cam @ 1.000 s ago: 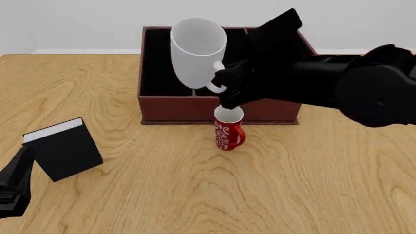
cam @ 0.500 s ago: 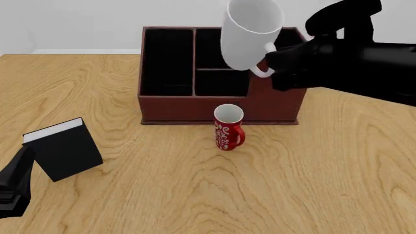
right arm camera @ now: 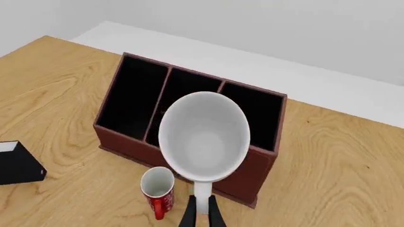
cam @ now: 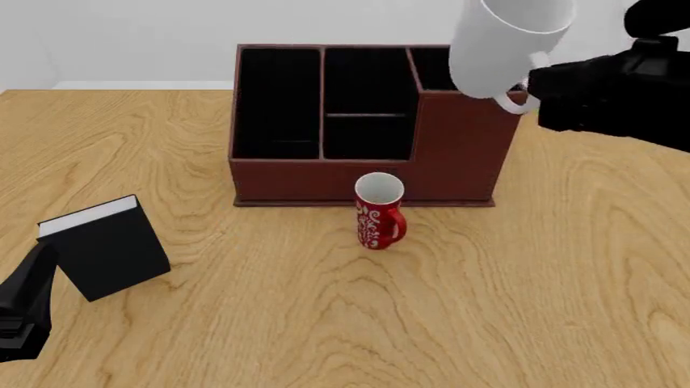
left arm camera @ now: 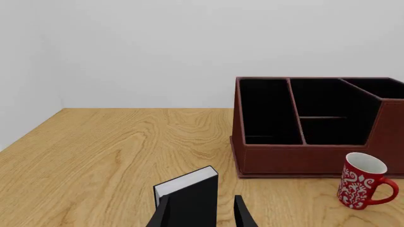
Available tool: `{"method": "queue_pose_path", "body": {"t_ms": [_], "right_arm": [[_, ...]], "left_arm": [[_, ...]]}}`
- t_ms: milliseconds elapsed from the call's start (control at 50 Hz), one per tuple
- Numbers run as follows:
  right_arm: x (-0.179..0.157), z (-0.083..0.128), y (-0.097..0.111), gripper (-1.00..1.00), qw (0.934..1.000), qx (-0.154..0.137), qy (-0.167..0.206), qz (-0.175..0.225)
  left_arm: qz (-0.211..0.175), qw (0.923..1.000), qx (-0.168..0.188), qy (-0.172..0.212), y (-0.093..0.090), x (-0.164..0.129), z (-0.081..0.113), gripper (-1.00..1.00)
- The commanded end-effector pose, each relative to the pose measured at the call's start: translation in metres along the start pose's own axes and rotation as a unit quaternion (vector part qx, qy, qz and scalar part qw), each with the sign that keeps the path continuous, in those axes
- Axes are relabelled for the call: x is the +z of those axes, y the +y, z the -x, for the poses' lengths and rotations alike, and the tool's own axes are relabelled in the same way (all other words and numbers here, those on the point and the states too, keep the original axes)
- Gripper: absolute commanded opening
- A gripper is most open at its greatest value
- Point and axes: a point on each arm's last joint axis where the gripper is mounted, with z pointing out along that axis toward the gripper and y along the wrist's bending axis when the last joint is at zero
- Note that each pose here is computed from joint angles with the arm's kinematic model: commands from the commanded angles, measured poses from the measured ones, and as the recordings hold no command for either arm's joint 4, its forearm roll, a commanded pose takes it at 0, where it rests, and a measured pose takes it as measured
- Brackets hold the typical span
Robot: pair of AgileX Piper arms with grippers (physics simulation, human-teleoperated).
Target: Pick up the white mug and place it to the right of the caddy.
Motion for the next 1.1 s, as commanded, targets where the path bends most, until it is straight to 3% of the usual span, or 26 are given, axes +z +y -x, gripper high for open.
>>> {"method": "queue_pose_path", "body": {"t_ms": [20, 460, 760, 1100], "right_arm": [[-0.018, 0.0, -0.017, -1.0, 0.9984, 0.032, -0.013, -0.045], [-0.039, 0.003, -0.048, -1.0, 0.988, 0.07, -0.022, -0.136], [-0.049, 0.008, -0.066, -1.0, 0.9766, 0.093, -0.028, -0.192], [-0.023, 0.011, -0.096, -1.0, 0.9663, 0.114, -0.012, -0.23]], "left_arm": [[0.0, 1.0, 0.0, 0.0, 0.0, 0.0, 0.0, 1.0], [0.0, 1.0, 0.0, 0.0, 0.0, 0.0, 0.0, 1.0], [0.0, 1.0, 0.0, 0.0, 0.0, 0.0, 0.0, 1.0], [0.0, 1.0, 0.0, 0.0, 0.0, 0.0, 0.0, 1.0]]}}
